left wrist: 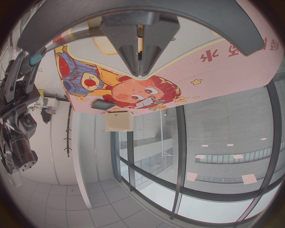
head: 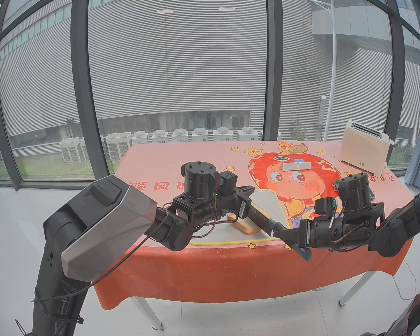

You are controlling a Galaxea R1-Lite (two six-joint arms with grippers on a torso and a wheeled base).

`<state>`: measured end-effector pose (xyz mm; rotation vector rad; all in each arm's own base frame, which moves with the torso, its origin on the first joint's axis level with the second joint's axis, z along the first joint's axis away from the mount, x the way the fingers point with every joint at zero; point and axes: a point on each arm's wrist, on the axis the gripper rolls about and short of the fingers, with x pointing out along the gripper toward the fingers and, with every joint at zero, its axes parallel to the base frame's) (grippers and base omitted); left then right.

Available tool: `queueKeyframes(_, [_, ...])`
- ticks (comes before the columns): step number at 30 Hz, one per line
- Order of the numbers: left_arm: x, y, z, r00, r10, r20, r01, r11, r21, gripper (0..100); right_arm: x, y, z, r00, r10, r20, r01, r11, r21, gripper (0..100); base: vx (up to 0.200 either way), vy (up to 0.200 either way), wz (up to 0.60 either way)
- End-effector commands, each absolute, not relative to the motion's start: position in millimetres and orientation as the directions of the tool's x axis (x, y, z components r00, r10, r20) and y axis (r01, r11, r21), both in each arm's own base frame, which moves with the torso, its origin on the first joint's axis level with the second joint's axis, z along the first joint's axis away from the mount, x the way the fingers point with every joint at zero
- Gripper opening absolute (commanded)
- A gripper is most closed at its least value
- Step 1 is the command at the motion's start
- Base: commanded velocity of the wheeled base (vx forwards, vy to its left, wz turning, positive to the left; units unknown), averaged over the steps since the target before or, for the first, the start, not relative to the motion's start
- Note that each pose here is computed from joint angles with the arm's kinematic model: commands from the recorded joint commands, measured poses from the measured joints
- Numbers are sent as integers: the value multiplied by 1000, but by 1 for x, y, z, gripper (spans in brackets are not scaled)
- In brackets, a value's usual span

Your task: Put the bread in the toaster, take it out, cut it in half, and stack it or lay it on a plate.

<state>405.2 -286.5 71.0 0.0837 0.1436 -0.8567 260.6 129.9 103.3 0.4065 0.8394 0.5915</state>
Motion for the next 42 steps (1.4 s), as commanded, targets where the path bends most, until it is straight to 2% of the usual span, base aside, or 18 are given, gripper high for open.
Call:
queueKeyframes(1, [406,-289,74,645,-750,-148,760,650,18,0,261,130,98,515,626,-585,-314,773,551,0,0,0,0])
queueKeyframes(32, [410,-293,85,647,-753,-123,760,649,25,0,270,122,104,544,623,-562,-293,768,569,0,0,0,0])
queueKeyframes(37, [410,-293,87,647,-753,-122,760,649,25,0,272,121,104,541,630,-557,-290,762,579,0,0,0,0])
queueKeyframes(42, [409,-294,89,645,-755,-116,762,647,27,0,273,118,105,508,671,-540,-274,720,637,0,0,0,0])
